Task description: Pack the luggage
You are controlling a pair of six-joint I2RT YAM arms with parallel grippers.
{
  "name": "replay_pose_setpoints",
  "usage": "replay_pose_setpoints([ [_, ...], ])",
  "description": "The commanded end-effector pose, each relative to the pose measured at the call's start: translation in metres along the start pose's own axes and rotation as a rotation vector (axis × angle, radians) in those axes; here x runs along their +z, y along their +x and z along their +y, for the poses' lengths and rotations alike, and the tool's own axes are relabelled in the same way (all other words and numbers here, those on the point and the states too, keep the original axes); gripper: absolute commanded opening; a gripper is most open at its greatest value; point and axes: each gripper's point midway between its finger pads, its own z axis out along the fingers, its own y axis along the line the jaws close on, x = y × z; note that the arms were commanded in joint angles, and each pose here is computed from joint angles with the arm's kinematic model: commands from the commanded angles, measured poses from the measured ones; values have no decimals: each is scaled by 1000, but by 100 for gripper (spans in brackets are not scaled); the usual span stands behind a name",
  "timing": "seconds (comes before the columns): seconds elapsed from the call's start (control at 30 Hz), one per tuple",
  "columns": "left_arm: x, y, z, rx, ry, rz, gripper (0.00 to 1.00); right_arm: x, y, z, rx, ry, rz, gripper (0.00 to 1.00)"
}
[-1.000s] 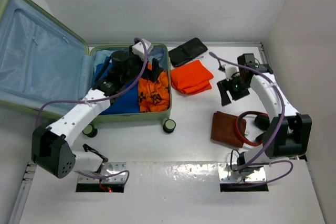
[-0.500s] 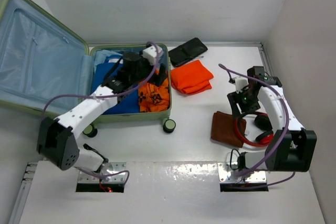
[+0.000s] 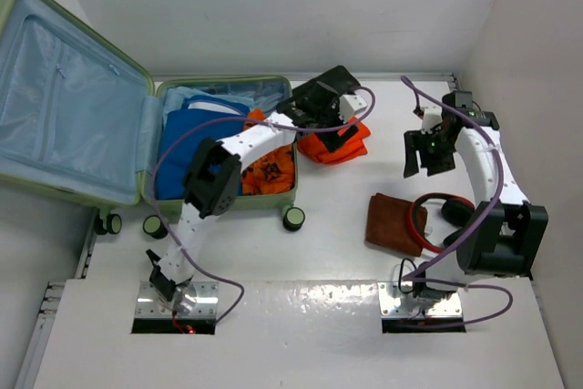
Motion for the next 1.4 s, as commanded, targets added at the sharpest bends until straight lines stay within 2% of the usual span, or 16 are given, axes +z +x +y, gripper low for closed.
replay_pose_setpoints([
  [0.0,13,8,0,-29,67,35,88,-16,-14,0,16,-3,-48,65],
  [0.4,72,55,-32,-59,155,116,90,-21,-21,-8,47,-7,-62,65],
  [0.43,72,52,-31,-57,152,107,90,-21,-19,-8,50,-11,-60,65],
  [0.67,87,89,-47,-79,185,200,91,-22,-18,-9,57,-18,-62,66],
  [0.7,87,87,-54,-72,193,199,96,-23,-18,-9,58,-17,-64,66],
  [0.83,87,96,-62,-71,208,226,100,-23,-19,-9,59,-23,-59,66],
  [0.93,86,110,-56,-46,143,279,100,-22,-21,-9,58,-31,-58,66],
  [1.0,86,112,-58,-45,122,296,97,-20,-21,-9,68,-34,-49,66],
  [1.17,84,140,-54,-16,39,408,73,-20,-27,-10,62,-37,-56,66],
  [1.27,77,166,-62,3,51,507,62,-19,-27,-12,55,-33,-46,66],
  [1.37,73,177,-72,6,78,551,49,-17,-27,-12,50,-35,-41,66],
])
